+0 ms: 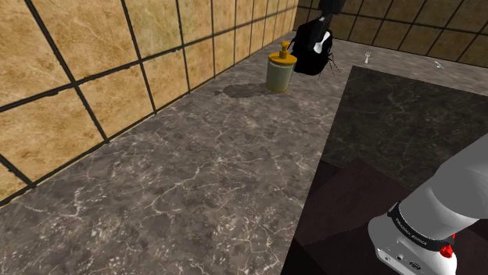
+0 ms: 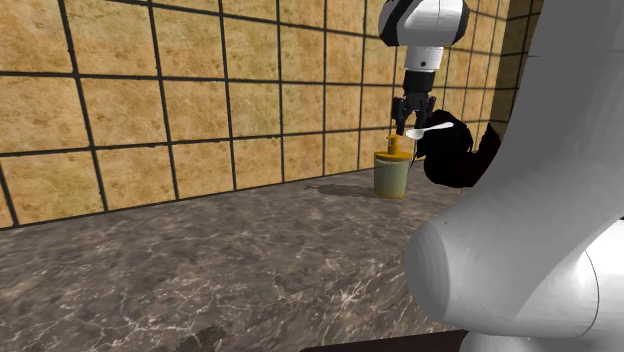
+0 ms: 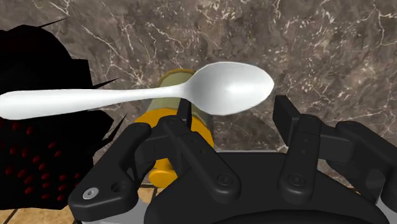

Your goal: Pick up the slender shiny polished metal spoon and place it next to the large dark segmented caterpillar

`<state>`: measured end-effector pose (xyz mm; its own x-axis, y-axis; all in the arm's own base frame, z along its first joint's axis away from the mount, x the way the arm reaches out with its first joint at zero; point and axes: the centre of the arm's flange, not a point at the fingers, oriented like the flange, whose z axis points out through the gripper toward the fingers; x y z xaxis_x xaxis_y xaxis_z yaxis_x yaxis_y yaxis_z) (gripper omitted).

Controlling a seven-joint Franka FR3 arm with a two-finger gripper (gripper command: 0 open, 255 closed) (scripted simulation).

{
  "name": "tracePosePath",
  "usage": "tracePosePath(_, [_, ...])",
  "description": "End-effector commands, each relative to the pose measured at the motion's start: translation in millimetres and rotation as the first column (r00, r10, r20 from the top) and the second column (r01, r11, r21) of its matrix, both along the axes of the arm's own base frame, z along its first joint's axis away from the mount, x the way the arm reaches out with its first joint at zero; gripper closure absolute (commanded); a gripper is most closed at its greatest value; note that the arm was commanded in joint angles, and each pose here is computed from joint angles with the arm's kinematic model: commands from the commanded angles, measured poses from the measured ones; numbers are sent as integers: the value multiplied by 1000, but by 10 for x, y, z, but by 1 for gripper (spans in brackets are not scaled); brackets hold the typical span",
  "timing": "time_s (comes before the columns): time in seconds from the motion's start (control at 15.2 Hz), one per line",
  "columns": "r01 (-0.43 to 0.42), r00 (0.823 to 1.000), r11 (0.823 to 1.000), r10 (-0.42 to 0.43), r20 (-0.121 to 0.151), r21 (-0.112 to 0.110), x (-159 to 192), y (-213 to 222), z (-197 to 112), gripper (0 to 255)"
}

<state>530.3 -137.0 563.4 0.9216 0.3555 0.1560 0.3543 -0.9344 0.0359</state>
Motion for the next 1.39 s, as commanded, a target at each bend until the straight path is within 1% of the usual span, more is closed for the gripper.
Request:
tracePosePath(0.0, [3,1000,1000,-3,0,-1,-10,-19,-117,255])
tracePosePath(1.32, [3,1000,1000,-3,0,-1,-10,-19,-1173,255])
